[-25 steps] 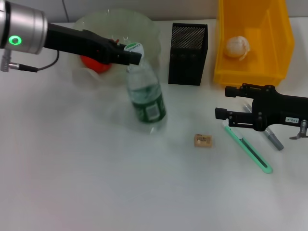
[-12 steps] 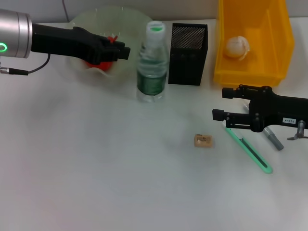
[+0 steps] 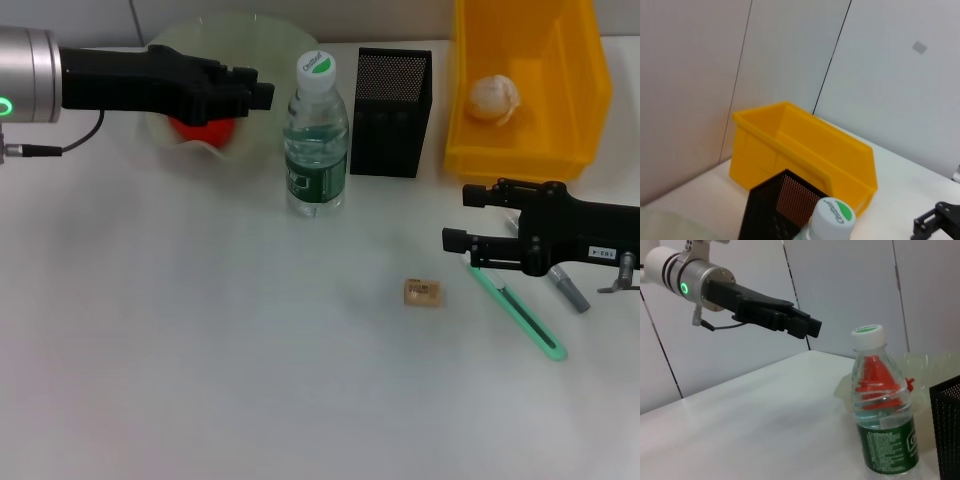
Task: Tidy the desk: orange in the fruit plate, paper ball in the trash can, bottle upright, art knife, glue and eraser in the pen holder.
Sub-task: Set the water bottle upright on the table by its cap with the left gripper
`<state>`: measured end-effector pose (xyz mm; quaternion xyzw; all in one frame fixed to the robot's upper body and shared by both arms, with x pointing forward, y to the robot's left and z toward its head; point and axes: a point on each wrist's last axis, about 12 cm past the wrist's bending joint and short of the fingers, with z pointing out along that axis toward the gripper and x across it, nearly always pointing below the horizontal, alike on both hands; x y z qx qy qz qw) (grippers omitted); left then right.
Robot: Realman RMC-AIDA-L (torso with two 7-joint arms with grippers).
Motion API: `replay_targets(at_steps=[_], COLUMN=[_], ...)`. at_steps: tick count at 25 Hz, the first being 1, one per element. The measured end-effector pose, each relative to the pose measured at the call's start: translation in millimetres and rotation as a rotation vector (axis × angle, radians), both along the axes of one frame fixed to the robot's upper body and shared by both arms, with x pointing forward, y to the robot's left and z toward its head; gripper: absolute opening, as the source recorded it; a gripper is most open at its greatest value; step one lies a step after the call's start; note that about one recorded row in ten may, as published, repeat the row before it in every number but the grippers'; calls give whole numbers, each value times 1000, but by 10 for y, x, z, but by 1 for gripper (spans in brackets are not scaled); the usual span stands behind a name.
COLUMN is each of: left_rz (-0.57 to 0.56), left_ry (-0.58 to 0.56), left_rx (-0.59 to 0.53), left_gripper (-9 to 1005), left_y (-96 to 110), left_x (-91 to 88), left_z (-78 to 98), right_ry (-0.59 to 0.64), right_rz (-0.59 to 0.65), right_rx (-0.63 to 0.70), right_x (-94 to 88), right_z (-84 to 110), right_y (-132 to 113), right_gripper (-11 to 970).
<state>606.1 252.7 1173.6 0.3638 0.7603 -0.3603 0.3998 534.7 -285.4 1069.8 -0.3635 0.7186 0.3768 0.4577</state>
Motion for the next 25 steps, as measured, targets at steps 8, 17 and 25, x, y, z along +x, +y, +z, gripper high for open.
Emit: replay_targets(at_steps=[8, 17, 25], left_rz=[21, 41, 17], left_ry=[-116, -157, -183], left_rx=[-18, -31, -46], left_gripper=[425, 753, 809], left_y=[-35, -128, -259], left_x=[-13, 45, 88], left_z=[-229, -365, -420], right_ry=[14, 17, 17], right_rz=[-3, -11, -19], right_rx=[3, 2, 7], right_x=[-9, 7, 10], right_z=[-13, -19, -17], right_y=[1, 9, 2], right_gripper=[746, 746, 746])
